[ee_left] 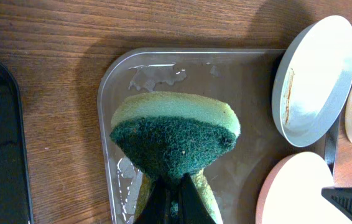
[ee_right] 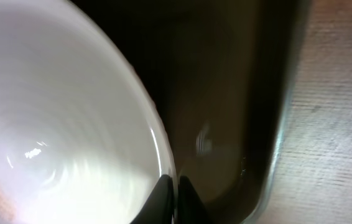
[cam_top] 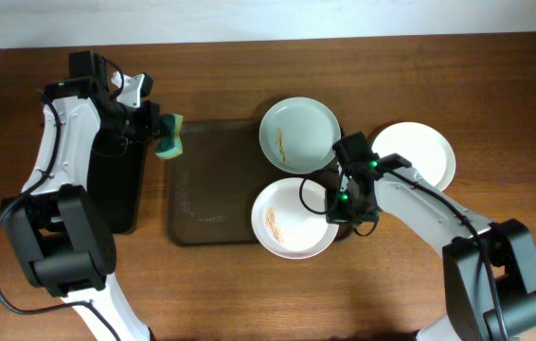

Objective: Clean dirty plates on tray and stack at the side
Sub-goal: 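Release the plate and grip the rim of the lower plate with the right gripper, then scrub the lower plate with the sponge in the left gripper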

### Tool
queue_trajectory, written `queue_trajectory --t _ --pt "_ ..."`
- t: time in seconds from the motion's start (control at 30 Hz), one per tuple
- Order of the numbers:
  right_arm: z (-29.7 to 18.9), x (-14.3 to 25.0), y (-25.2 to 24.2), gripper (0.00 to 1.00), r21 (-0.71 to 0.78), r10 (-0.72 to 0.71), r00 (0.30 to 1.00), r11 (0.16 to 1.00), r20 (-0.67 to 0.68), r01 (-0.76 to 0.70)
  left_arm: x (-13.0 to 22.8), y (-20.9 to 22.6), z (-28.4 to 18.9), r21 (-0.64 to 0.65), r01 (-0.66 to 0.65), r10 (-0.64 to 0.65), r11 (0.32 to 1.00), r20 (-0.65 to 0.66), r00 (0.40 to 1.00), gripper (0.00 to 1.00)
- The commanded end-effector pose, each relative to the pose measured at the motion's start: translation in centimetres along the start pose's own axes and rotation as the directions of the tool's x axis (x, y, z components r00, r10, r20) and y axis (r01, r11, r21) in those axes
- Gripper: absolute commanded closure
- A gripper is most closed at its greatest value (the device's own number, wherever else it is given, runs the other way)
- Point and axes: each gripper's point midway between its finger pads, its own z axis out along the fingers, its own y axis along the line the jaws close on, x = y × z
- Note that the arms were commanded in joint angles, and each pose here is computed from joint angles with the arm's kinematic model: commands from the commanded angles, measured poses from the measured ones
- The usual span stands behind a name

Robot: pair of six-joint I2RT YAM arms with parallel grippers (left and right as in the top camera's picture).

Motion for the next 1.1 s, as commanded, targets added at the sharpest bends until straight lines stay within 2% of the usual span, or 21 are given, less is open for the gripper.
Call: queue_trajectory --t 0.0,0.1,0.23,0.4,0.5,0.53,0.57,0.6,0.67,0.77,0.83,0.87,0.9,0.93,1.07 --pt "-3.0 -2.2 5.0 0.96 -0.174 0.011 0.999 0.985 0.040 -0.003 -0.1 -0.4 -0.2 0.007 -0.026 0.025 1.000 0.005 1.000 1.00" --pt "-3.6 -3.1 9.5 0.96 -0.228 0.064 0.993 0.973 0.104 -0.038 -0.2 -0.4 -0.2 0.007 -0.026 0.026 1.000 0.006 1.000 0.99" --pt "-2.4 -3.8 13.1 0.96 -0.118 0.132 0.942 0.988 0.309 -0.100 -0.2 -0.4 -0.2 0.008 -0.026 0.026 1.000 0.006 1.000 0.99" --pt "1.1 -4.0 13.9 0.96 -0.125 0.211 0.934 0.975 0.286 -0.182 -0.2 -0.4 -0.2 0.008 -0.026 0.026 1.000 0.006 1.000 0.99" --pt "1.3 -4.0 13.9 0.95 -0.128 0.232 0.931 0.971 0.280 -0.203 -0.1 -0.4 -0.2 0.008 -0.024 0.024 1.000 0.003 1.000 0.99" --pt "1.3 -4.0 13.9 0.68 -0.127 0.225 0.933 0.972 0.281 -0.197 -0.1 -0.4 -0.2 0.008 -0.024 0.024 1.000 0.003 1.000 0.99" --pt "1.2 -3.9 14.1 0.55 -0.133 0.199 0.942 0.977 0.271 -0.169 -0.1 -0.4 -0.2 0.008 -0.025 0.025 1.000 0.003 1.000 0.99" --pt "1.0 -3.9 14.6 0.49 -0.152 0.155 0.955 0.981 0.251 -0.119 -0.1 -0.4 -0.2 0.008 -0.025 0.025 1.000 0.004 1.000 0.99" --pt "-0.3 -4.7 14.7 0.44 -0.134 0.047 0.967 0.991 0.250 -0.013 -0.1 -0.4 -0.2 0.007 -0.025 0.025 1.000 0.003 1.000 0.99" --pt "-2.0 -6.5 13.8 0.47 -0.068 -0.155 0.950 0.981 0.272 0.180 -0.1 -0.4 -0.2 0.008 -0.025 0.025 1.000 0.003 1.000 1.00" --pt "-1.3 -6.4 14.1 0.48 -0.105 -0.242 0.945 0.957 0.221 0.270 -0.1 -0.4 -0.2 0.007 -0.025 0.025 1.000 0.003 1.000 0.99" --pt "0.0 -6.0 14.0 0.53 -0.107 -0.249 0.951 0.957 0.180 0.271 -0.1 -0.4 -0.2 0.007 -0.025 0.025 1.000 0.004 1.000 1.00" --pt "1.2 -5.6 13.7 0.64 -0.107 -0.245 0.959 0.959 0.144 0.261 -0.1 -0.4 -0.2 0.007 -0.025 0.025 1.000 0.004 1.000 0.99" --pt "2.0 -5.1 13.7 0.69 -0.120 -0.230 0.967 0.963 0.111 0.243 -0.1 -0.4 -0.2 0.007 -0.025 0.025 1.000 0.004 1.000 0.99" --pt "2.8 -5.2 14.1 0.75 -0.152 -0.143 0.986 0.976 0.091 0.156 -0.1 -0.4 -0.2 0.007 -0.025 0.025 1.000 0.003 1.000 0.99"
